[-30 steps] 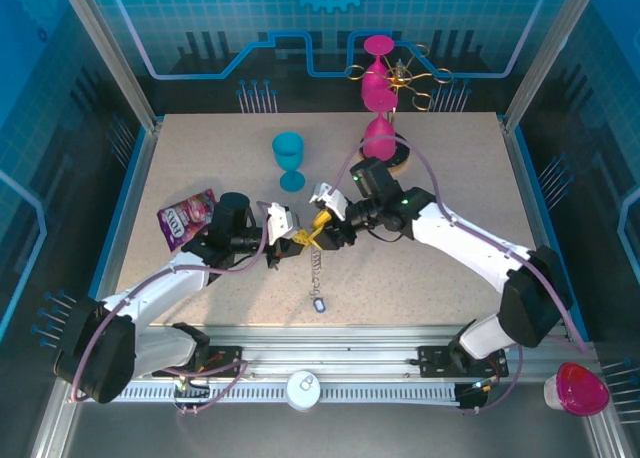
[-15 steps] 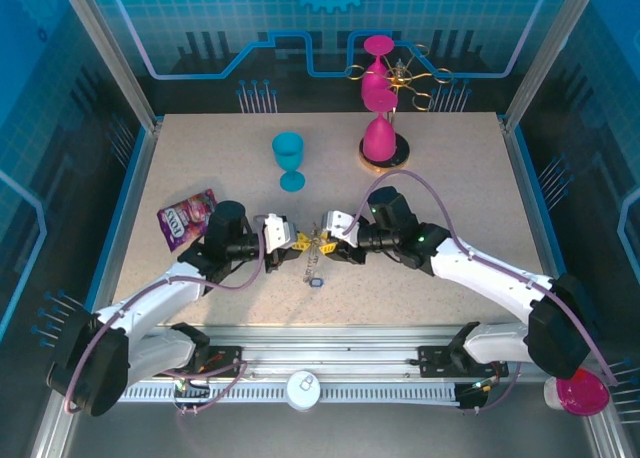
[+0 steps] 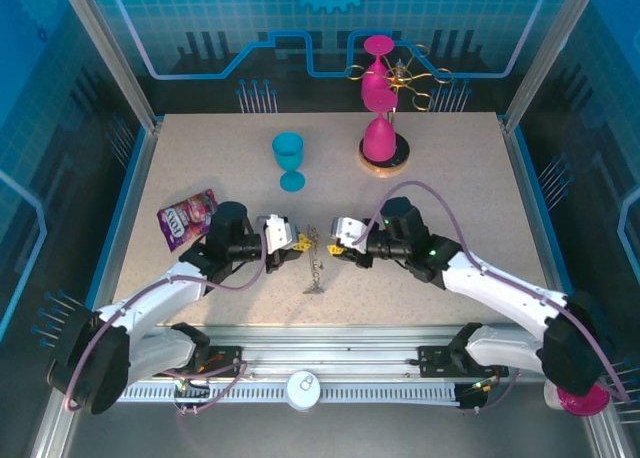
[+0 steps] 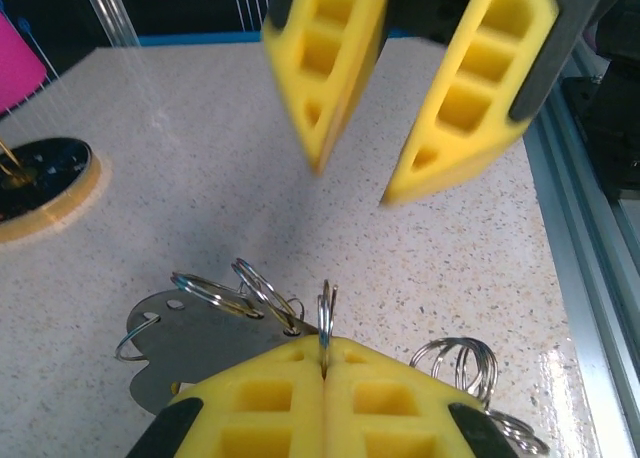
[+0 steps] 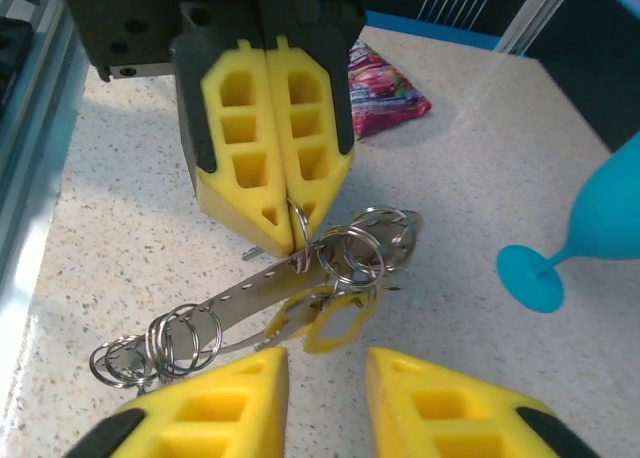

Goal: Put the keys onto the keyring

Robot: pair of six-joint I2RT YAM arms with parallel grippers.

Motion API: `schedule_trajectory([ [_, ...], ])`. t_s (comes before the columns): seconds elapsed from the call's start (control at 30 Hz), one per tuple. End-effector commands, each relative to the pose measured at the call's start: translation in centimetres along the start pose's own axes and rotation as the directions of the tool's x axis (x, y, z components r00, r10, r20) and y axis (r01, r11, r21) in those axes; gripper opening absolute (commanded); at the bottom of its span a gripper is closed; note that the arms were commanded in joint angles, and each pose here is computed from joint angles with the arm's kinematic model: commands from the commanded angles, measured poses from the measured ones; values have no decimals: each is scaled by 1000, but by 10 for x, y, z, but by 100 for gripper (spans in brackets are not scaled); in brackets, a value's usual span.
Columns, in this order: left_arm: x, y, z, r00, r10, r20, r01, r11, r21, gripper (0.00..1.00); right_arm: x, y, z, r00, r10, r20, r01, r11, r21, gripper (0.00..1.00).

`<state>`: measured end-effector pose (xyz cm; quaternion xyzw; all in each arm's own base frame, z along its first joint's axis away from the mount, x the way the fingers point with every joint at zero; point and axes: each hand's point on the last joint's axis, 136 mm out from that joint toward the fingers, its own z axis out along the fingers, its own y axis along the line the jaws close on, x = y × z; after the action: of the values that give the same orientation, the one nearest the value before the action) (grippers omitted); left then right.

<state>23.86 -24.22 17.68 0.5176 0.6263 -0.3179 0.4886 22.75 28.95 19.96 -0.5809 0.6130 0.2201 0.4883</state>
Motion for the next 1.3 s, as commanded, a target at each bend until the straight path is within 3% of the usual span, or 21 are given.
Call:
schedule_trajectory([
  [0.0,-14,-3,3,997,-75,15,74,995,70,0,-4,8,-8,999,24,24,-24,999,-22,20],
  [0.17,-23,-4,4,992,-114,54,108,989,105,0,-14,25,5,995,76,71,-66,990,-127,19],
  [0.47,-26,-14,3,990,-102,98,85,983,163,0,-14,13,18,992,106,69,-99,990,-105,27],
  [0.7,-25,-15,4,990,-98,106,79,981,175,0,-19,15,18,989,119,90,-108,986,-127,28],
  [1.1,-25,-16,5,989,-101,105,81,980,184,0,-29,16,14,981,131,145,-110,983,-149,20],
  [1.27,-27,-17,4,989,-97,112,75,980,185,0,-30,15,16,980,133,146,-110,981,-158,5],
])
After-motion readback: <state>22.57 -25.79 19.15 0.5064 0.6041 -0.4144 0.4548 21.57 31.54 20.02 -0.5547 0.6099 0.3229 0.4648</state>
